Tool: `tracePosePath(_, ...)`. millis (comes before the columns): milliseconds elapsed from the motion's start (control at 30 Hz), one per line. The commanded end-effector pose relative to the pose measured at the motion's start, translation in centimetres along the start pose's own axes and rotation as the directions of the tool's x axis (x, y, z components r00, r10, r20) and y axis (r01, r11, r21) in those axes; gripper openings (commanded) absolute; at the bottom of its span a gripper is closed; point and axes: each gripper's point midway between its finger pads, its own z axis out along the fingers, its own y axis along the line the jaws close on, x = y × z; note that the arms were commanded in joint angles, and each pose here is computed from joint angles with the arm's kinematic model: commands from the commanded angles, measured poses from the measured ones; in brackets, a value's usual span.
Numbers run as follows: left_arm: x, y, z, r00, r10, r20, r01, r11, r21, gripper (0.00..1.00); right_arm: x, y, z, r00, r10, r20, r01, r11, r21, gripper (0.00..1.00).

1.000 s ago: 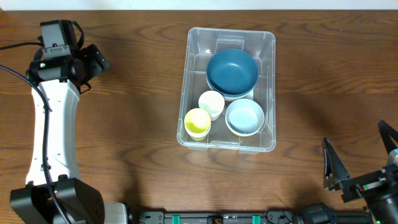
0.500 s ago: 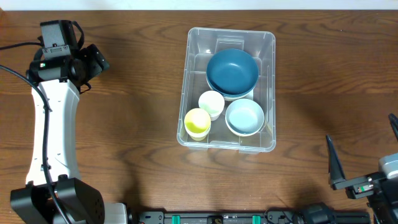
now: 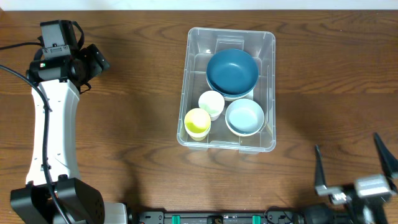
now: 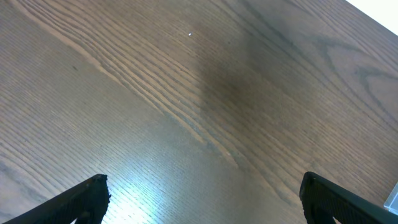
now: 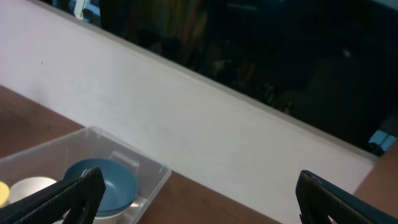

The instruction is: Pack container

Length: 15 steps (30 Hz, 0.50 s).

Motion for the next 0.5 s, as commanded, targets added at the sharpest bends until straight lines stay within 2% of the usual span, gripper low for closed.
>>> tracePosePath(0,-0.5,0.3,-0.5,1.000,-0.003,0.018,0.003,1.000,-0.007,0.98,2.4,1.1,1.3,1.000,-0.010,-0.010,0.009,1.000,-0.018,0.99)
tracePosePath(467,-0.5,0.2,-0.5,1.000,-0.003,0.019,0.003,1.000,-0.007,0.98,7.5,3.0,4.3,0.992,0.009,0.123,-0.008,1.000,-0.009,0.99)
